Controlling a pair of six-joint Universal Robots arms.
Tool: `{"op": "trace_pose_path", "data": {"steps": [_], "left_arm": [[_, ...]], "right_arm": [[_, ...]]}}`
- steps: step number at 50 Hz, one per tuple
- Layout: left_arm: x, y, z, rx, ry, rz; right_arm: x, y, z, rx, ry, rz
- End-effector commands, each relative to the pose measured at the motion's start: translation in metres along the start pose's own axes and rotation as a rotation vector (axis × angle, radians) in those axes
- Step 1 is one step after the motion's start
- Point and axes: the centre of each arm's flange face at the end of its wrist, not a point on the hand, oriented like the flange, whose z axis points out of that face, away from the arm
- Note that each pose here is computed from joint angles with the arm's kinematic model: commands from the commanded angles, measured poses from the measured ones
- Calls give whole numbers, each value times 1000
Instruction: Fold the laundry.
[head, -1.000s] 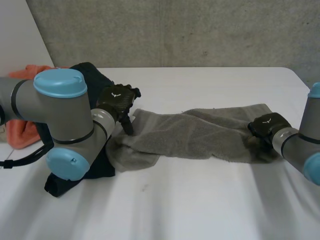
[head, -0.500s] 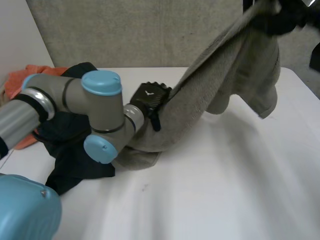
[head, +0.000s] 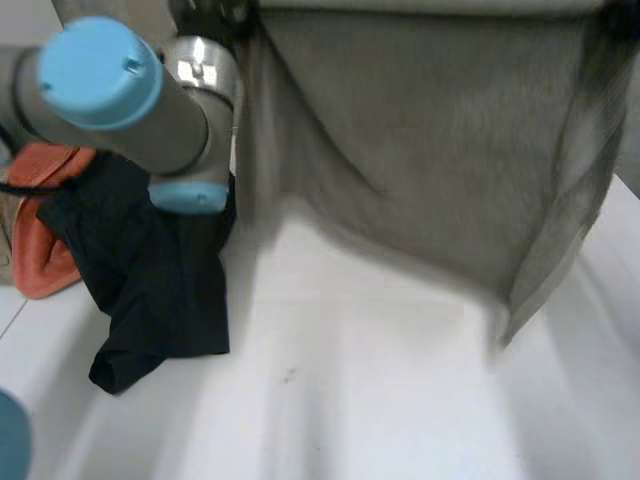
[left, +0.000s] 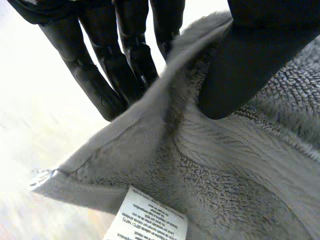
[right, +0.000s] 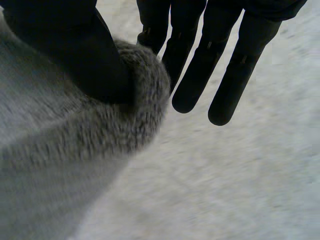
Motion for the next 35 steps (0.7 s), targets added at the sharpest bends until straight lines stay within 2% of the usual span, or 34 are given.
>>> {"op": "trace_pose_path", "data": {"steps": [1, 3, 7, 11, 14, 18, 22, 27, 35], "left_arm": [[-18, -47, 6, 203, -100, -51], [-15, -41, -2, 175, -81, -50], [-7, -9, -31, 45, -26, -31], [6, 44, -83, -164, 49, 0], [13, 68, -111, -259, 95, 20], [26, 114, -160, -417, 190, 46], [30, 144, -189, -534, 242, 88], [24, 155, -197, -617, 270, 163], [15, 167, -197, -730, 315, 234]], "right_arm": [[10, -21, 25, 235, 136, 9], [9, -16, 24, 232, 134, 13], [0, 14, 12, 114, 101, 20], [-10, 68, -12, -101, 19, 18], [-16, 98, -30, -220, -36, 0], [-23, 146, -59, -392, -108, -54], [-31, 193, -87, -544, -175, -140], [-30, 213, -99, -611, -204, -201], [-29, 211, -102, -639, -215, -188]]}}
